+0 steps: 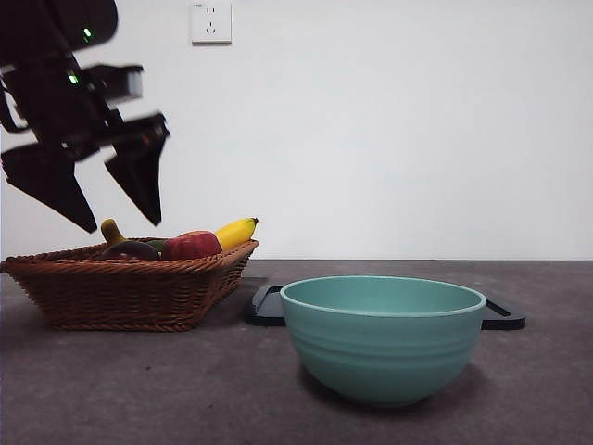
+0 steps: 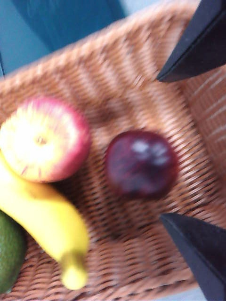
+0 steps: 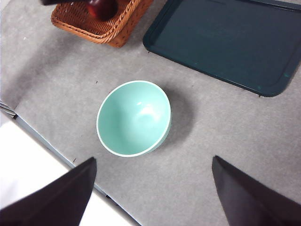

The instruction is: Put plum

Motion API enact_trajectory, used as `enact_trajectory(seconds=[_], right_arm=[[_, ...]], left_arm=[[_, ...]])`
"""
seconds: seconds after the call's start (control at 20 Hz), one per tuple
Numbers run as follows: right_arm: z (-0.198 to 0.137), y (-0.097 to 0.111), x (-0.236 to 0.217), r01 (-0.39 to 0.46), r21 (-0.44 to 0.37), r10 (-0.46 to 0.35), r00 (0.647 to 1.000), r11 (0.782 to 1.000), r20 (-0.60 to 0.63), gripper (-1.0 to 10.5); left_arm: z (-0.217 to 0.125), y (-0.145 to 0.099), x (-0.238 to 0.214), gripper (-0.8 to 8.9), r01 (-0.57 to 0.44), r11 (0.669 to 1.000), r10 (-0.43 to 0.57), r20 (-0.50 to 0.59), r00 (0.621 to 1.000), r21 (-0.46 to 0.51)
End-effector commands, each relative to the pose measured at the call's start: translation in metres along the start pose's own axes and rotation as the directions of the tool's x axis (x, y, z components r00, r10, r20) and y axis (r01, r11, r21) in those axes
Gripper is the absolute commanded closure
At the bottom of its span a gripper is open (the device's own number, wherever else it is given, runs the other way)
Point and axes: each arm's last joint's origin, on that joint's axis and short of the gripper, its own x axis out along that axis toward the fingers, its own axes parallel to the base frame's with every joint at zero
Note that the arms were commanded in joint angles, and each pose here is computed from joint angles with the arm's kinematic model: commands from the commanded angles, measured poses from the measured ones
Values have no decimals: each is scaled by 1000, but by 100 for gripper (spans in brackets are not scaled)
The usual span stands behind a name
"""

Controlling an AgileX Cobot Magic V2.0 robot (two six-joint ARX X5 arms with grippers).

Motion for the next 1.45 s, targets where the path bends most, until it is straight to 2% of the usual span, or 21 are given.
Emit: enact_trajectory(seconds=[0.05, 0.3, 0.5, 0.6, 0.7, 0.8, 0.95, 1.15, 1.25, 1.3, 1.45], right_arm=[[5, 2, -3, -6, -6, 6, 1000, 1000, 23, 553], [5, 2, -3, -6, -7, 6, 1000, 1000, 23, 554], [5, 2, -3, -6, -7, 6, 1000, 1000, 23, 554], [5, 3, -3, -7, -6, 7, 1000, 1000, 23, 554], [5, 3, -3, -7, -4, 7, 1000, 1000, 23, 554], [5, 3, -3, -7, -3, 7, 1000, 1000, 23, 554], [5, 3, -3, -7, -3, 7, 1000, 1000, 23, 554], [5, 3, -3, -7, -4, 7, 1000, 1000, 23, 554], [5, 2, -3, -6, -5, 6, 1000, 1000, 25, 554], [5, 3, -3, -6, -6, 6, 1000, 1000, 26, 554], [6, 2, -3, -6, -7, 6, 1000, 1000, 28, 554]], left_arm=[[7, 0, 14, 381, -30, 999, 30, 12, 999, 36], [4, 3, 44, 381, -38, 999, 38, -22, 999, 34], [3, 4, 49, 396, -38, 999, 38, -23, 999, 34], [3, 4, 49, 499, -38, 999, 39, -26, 999, 33], [3, 4, 49, 508, -37, 999, 39, -32, 999, 33], [2, 4, 49, 578, -37, 999, 38, -34, 999, 32], [3, 4, 44, 578, -38, 999, 38, -25, 999, 28], [11, -9, -8, 578, -23, 998, 19, 79, 997, 54], [8, -34, -63, 578, 77, 991, -94, 166, 982, 111], [7, -40, -72, 578, 97, 987, -119, 180, 976, 128], [-5, -84, -114, 578, 207, 944, -270, 240, 932, 258]])
